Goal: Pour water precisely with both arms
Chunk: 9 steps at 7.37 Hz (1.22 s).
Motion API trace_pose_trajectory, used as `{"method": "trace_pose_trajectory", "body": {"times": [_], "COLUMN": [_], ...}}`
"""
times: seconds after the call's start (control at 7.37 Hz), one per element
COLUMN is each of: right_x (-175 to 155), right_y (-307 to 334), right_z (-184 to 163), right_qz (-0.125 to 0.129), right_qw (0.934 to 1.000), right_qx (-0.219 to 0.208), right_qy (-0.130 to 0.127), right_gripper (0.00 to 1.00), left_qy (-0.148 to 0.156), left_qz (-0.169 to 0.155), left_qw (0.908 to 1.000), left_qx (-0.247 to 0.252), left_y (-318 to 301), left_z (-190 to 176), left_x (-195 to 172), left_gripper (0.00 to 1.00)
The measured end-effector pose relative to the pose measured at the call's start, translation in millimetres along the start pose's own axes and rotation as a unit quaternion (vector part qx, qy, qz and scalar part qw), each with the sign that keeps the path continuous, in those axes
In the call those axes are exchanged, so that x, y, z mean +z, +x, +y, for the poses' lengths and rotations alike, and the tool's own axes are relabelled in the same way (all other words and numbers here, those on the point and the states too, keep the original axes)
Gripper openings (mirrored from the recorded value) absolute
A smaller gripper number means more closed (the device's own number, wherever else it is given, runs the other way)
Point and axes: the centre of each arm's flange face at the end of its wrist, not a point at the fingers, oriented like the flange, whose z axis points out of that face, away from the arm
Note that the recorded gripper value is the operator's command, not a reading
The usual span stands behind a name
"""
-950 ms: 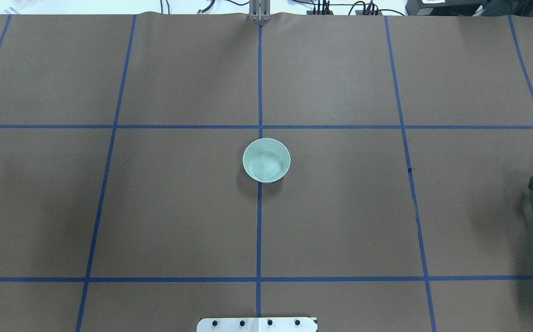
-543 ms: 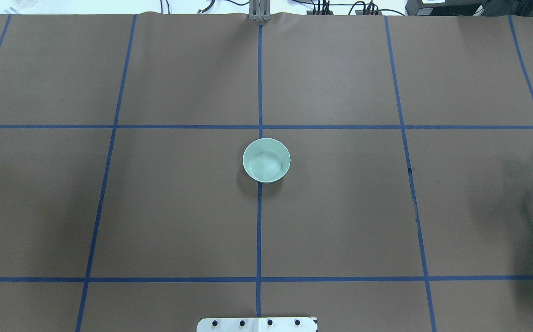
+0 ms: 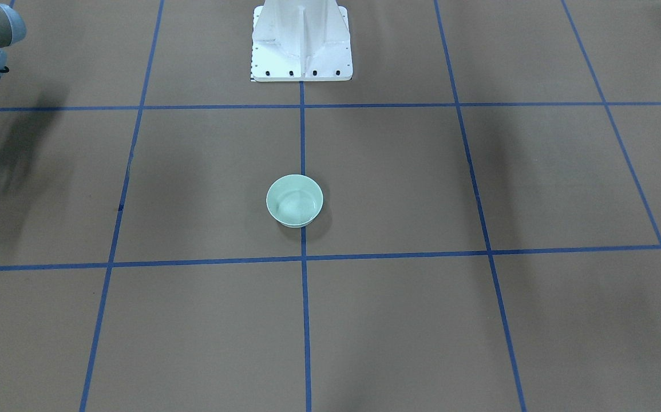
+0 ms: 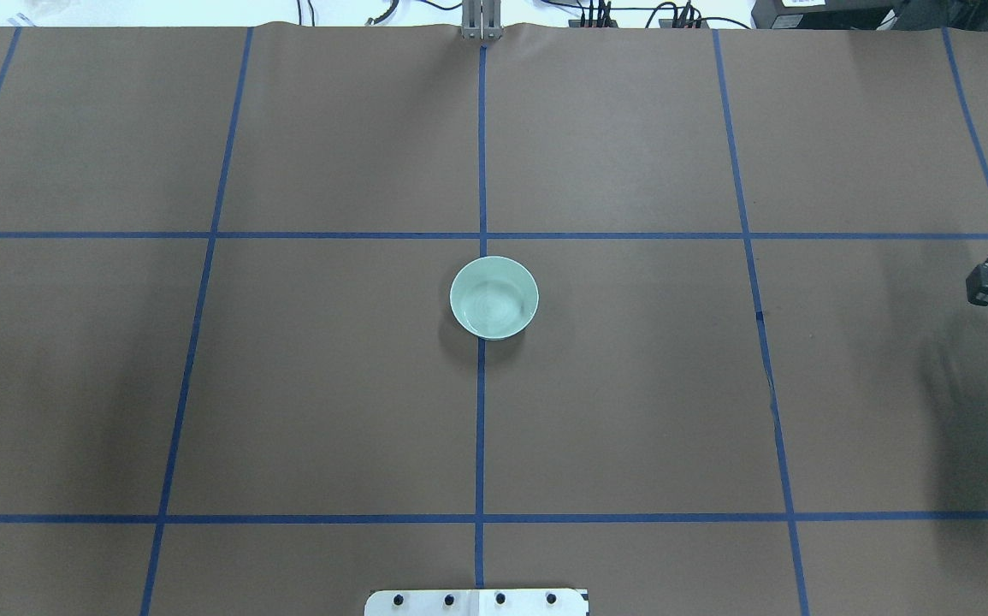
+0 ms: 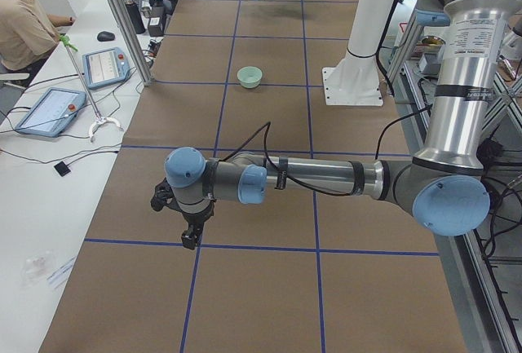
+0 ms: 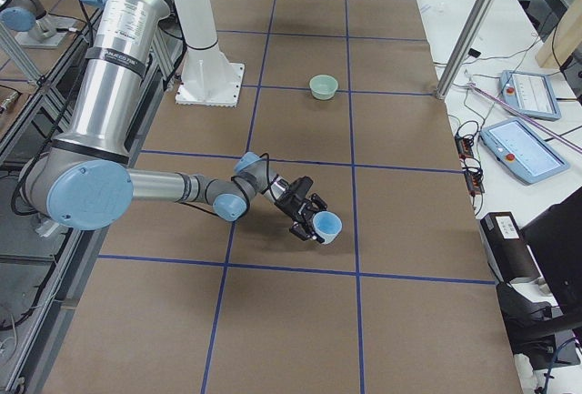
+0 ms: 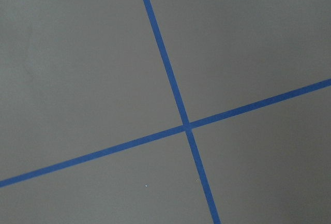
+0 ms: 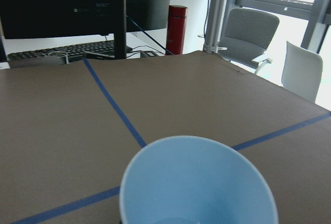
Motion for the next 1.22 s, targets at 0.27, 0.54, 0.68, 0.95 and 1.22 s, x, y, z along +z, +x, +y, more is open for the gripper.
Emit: {"method": "trace_pose_trajectory", "body": {"times": [0.27,0.54,0.68,0.95,1.22], "right_x": [-5,-19,-32,-57,-82], "right_y": [-70,-114,-136,-199,-254], "right_z": [-14,-27,-35,-48,-54], "right_qz": [-0.056,-0.096,-0.125,-0.195,-0.264], "right_qw": [0.9981,0.9932,0.9876,0.9723,0.9441], "right_qx": [-0.026,-0.064,-0.093,-0.124,-0.192], "right_qy": [0.000,-0.008,-0.018,-0.036,-0.046], "right_gripper": [0.00,0.00,0.00,0.00,0.00], "left_qy": [0.004,0.009,0.010,0.009,0.008], "left_qz": [0.000,-0.001,-0.001,0.000,0.000], "left_qw": [0.9999,0.9998,0.9998,0.9997,0.9996], "left_qx": [-0.012,-0.017,-0.019,-0.023,-0.025], "left_y": [-8,-13,-16,-18,-19], "left_z": [5,9,11,14,15], "left_x": [-8,-14,-15,-14,-14], "left_gripper": [1.00,1.00,1.00,1.00,1.00]}}
